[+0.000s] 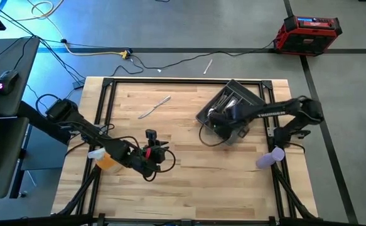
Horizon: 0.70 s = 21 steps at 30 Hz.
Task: Sort silverware
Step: Put the knife in the silverware tray
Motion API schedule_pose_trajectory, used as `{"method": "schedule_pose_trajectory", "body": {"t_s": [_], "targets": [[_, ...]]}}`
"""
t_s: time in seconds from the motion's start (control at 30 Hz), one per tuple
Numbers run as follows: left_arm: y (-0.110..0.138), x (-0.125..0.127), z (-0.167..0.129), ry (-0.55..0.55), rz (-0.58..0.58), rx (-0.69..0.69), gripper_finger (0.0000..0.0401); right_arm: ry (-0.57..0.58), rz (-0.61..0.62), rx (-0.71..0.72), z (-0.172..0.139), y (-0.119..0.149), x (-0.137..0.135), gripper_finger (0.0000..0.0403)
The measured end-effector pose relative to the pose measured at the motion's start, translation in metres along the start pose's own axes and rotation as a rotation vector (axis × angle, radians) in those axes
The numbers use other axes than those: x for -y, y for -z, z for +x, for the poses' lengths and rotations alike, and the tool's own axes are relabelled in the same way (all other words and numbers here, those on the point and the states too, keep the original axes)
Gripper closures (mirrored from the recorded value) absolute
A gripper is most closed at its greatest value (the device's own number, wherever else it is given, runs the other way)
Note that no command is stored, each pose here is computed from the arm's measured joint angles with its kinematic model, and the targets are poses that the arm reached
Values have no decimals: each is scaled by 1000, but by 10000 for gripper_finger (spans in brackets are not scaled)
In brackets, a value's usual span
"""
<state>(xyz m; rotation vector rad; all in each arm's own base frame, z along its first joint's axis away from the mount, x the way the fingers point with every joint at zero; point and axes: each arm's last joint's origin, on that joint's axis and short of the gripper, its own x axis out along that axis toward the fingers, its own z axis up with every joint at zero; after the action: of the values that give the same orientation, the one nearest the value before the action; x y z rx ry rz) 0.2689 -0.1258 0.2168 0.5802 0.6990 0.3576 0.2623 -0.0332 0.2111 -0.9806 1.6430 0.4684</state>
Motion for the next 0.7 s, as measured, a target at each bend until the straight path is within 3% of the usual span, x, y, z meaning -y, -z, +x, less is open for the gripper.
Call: {"method": "schedule_pose_trajectory", "body": {"t_s": [0.17, 0.4, 0.7], "targets": [[0, 0, 0, 0, -5, -2, 319, -43, 89, -39, 37, 30, 5, 403], [0, 0, 0, 0, -6, -2, 319, -125, 150, -120, 59, 55, -2, 393], [2, -3, 5, 56, -95, -28, 319, -53, 77, -278, 62, 60, -1, 301]]}}
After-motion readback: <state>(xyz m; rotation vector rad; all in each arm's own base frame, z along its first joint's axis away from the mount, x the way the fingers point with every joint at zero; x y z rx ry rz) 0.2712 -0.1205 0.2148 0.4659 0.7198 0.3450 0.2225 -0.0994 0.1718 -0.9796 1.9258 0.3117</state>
